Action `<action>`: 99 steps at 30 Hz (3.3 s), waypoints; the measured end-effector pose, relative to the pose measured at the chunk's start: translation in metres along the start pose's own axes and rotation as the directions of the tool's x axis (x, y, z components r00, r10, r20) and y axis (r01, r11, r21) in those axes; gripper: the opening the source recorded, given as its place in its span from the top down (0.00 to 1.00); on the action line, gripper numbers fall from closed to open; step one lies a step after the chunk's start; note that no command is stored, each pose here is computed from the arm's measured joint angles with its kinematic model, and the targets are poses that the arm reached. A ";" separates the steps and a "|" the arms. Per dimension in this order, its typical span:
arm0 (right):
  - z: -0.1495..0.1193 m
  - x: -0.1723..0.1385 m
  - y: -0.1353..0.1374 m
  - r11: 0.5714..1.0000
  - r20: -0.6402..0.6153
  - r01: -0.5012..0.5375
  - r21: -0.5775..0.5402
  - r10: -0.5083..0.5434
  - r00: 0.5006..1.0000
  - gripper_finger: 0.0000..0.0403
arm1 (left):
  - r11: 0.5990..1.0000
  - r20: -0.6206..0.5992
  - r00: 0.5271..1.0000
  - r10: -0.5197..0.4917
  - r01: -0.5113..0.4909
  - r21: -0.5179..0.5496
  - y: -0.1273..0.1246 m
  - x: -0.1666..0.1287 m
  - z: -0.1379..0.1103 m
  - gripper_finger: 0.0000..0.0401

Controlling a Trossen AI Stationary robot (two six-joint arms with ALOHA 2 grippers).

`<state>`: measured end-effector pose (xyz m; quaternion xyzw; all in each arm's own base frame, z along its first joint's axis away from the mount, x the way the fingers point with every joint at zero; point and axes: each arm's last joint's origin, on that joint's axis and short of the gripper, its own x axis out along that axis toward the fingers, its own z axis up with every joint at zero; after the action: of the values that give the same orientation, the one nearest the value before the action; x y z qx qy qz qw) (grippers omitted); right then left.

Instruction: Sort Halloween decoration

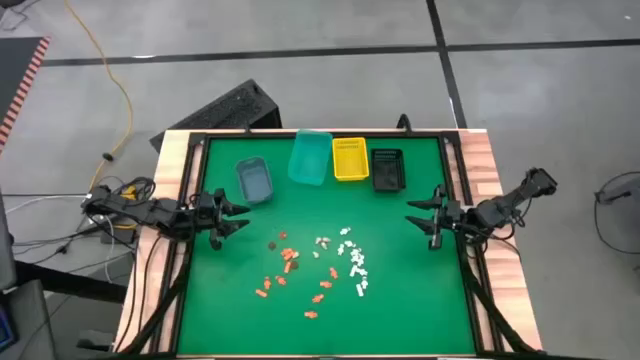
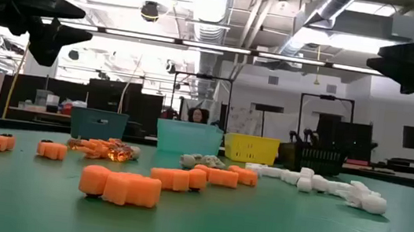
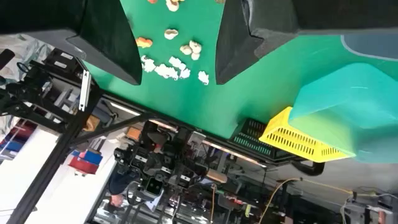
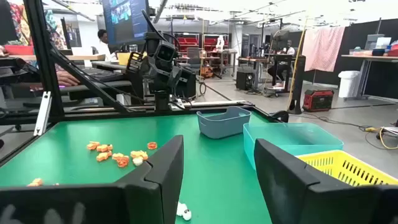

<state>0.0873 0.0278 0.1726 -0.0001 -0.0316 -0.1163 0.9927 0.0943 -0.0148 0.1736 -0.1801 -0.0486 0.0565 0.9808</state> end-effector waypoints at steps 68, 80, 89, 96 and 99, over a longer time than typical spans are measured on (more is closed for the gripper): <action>0.000 0.000 0.000 1.000 0.001 0.000 0.001 0.000 1.000 0.52 | 0.885 0.095 0.977 0.191 -0.129 -0.448 0.005 -0.001 0.005 0.52; 0.012 0.000 -0.002 0.826 0.103 -0.044 0.562 -0.017 0.995 0.52 | 0.776 0.321 0.912 0.256 0.004 -0.631 0.001 -0.006 0.032 0.52; 0.016 0.001 -0.005 0.756 0.123 -0.042 0.653 -0.051 0.991 0.52 | 0.849 -0.209 0.961 0.182 -0.261 -0.459 -0.012 0.009 0.030 0.52; 0.016 0.001 -0.006 0.724 0.124 -0.038 0.688 -0.066 0.990 0.52 | 0.551 -0.518 0.571 0.636 -0.807 -0.213 -0.002 0.004 0.023 0.58; 0.016 0.001 -0.006 0.722 0.124 -0.039 0.691 -0.065 0.990 0.52 | 0.507 -0.543 0.496 0.677 -0.850 -0.145 -0.003 0.012 0.018 0.65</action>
<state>0.0861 0.0219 0.1884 0.3622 -0.1418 -0.1030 0.9155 0.1048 -0.0098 0.1924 -0.3835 0.2394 0.4443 0.7734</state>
